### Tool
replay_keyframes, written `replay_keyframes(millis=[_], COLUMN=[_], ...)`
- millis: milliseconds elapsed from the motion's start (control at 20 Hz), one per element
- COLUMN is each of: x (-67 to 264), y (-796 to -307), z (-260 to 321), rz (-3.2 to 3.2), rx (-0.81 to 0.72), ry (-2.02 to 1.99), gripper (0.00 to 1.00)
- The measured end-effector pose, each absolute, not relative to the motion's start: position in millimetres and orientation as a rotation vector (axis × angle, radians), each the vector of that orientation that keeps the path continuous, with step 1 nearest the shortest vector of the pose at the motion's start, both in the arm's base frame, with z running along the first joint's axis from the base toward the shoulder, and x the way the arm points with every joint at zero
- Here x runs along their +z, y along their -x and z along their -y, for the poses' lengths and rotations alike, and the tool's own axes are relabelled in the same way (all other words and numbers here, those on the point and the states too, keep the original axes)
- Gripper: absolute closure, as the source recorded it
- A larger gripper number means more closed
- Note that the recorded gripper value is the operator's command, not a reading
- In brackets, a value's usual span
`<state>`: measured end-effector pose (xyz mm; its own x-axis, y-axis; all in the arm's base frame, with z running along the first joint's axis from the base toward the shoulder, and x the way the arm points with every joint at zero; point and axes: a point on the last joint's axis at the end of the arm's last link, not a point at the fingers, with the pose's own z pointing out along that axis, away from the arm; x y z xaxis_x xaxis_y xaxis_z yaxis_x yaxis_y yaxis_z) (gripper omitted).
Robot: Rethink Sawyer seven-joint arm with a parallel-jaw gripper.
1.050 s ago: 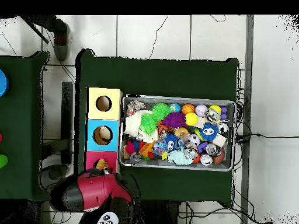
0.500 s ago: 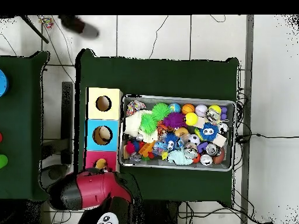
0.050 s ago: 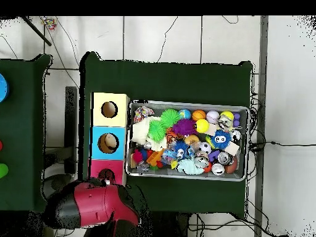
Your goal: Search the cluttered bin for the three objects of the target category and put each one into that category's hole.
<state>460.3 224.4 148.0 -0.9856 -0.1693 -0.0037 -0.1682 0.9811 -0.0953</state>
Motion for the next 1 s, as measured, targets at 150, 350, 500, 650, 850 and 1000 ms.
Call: replay_keyframes(millis=[150, 350, 500, 650, 850, 1000], x=[167.4, 179.0, 181.5, 181.1, 179.6, 175.5], y=[-463.8, -465.9, -468.4, -474.6, -483.5, -489.0], z=[-225.9, -226.7, -224.1, -211.5, -196.0, -184.8], rz=[-3.102, -3.092, -3.089, -3.094, -3.105, -3.12], rx=[-0.135, -0.125, -0.121, -0.12, -0.098, -0.076], ry=[0.251, 0.241, 0.226, 0.184, 0.12, 0.078], gripper=[0.0, 0.0, 0.0, 0.0, 0.0, 0.0])
